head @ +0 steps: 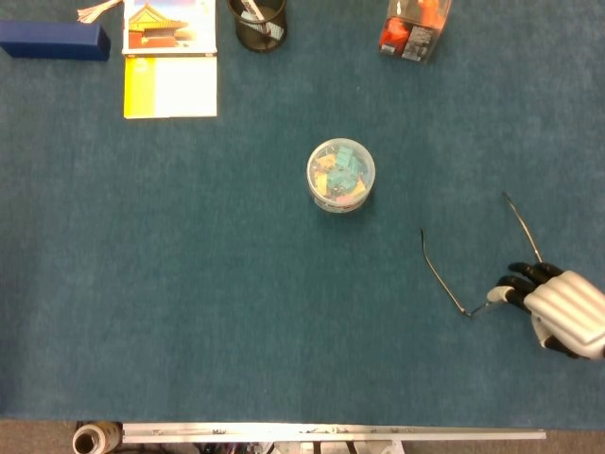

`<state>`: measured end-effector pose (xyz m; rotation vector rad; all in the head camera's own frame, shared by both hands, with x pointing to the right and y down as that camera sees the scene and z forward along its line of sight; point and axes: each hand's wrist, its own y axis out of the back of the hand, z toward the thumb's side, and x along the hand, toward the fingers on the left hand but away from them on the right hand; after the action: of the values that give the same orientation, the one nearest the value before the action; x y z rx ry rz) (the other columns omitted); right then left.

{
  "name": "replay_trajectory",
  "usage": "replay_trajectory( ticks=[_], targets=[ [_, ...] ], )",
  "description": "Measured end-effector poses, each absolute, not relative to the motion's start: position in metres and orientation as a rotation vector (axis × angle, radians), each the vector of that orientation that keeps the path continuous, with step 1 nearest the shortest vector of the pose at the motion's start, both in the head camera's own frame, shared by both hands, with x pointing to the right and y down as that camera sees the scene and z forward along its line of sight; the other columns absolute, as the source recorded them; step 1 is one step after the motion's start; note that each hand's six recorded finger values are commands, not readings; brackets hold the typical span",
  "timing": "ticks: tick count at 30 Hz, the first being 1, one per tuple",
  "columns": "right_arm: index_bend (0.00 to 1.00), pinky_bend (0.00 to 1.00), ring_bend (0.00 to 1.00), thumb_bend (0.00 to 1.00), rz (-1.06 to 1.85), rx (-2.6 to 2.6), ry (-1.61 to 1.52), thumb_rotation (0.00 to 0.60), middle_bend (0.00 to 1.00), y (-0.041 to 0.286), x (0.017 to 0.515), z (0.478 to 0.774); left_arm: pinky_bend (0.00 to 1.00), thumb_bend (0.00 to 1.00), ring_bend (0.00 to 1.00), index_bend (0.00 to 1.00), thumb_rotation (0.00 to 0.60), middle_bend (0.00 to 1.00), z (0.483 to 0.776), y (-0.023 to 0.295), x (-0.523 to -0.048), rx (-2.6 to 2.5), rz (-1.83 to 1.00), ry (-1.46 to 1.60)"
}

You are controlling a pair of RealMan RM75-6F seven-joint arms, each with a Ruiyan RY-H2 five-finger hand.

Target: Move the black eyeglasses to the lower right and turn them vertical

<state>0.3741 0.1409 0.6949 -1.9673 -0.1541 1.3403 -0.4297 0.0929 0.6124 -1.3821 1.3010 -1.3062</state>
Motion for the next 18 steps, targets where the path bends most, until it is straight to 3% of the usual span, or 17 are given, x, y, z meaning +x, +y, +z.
replay_trajectory(
  ticks=[18],
  targets=[
    [0.24,0.20,0.11,1.00,1.419,-1.980,-0.035,0.600,0.27,0.161,0.388,0.675,0.53,0.38,0.40,0.48,0.600,0.54,0.614,0.093,-0.429,-1.379,-1.310,1.294]
  ],
)
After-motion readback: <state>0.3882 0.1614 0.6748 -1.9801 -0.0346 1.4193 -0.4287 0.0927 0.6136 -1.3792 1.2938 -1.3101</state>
